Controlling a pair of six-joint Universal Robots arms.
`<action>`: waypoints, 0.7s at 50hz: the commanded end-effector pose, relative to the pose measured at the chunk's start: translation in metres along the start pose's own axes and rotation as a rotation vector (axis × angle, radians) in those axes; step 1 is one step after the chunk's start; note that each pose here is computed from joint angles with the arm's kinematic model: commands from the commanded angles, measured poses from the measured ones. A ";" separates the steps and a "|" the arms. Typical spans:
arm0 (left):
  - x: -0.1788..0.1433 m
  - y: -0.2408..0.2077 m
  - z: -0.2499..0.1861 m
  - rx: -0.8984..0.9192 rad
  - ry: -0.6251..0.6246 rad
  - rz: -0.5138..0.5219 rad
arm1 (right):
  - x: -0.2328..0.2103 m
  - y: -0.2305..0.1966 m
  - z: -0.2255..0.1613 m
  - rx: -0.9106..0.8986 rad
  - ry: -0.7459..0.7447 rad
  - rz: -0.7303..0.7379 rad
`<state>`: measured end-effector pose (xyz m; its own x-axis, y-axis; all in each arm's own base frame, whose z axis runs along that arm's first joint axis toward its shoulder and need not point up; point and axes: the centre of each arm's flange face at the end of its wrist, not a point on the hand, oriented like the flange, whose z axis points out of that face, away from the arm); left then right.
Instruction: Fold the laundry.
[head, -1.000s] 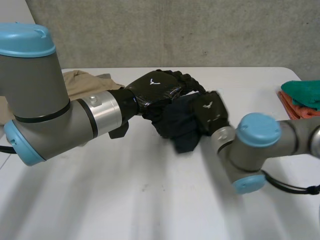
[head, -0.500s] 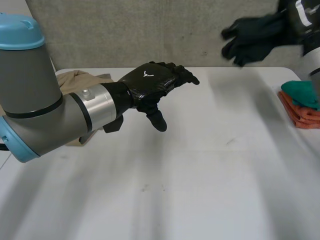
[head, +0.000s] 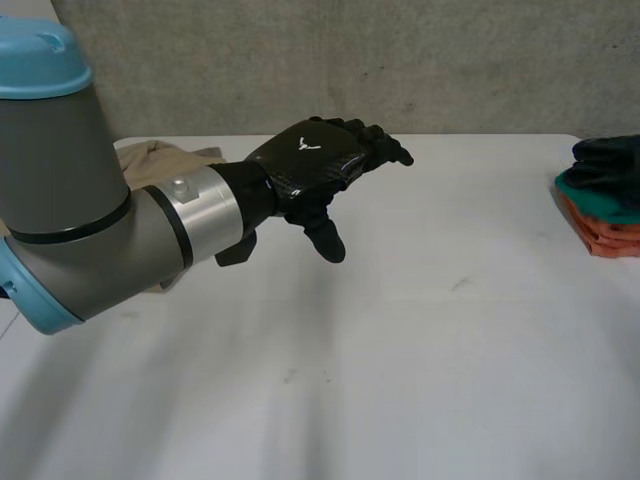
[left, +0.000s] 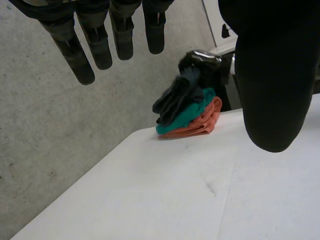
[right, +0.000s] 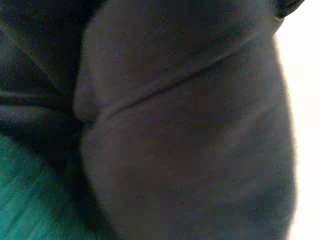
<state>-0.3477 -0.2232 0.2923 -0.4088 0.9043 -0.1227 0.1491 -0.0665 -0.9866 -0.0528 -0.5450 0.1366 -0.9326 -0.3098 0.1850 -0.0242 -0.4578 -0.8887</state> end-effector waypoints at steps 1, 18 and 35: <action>0.004 0.001 0.001 -0.006 -0.011 0.003 | -0.003 0.024 -0.028 -0.064 -0.050 0.000; 0.010 -0.004 0.000 0.005 0.000 0.010 | 0.031 -0.048 -0.052 -0.150 0.121 0.037; 0.004 -0.030 -0.014 0.065 -0.067 0.045 | 0.134 -0.170 -0.120 -0.532 0.680 -0.477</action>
<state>-0.3482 -0.2088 0.3097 -0.4164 0.8969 -0.1487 0.1273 -0.1044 -0.9864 -0.1776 -0.4254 0.2182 -0.9565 0.1329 0.2596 -0.2730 -0.0947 -0.9573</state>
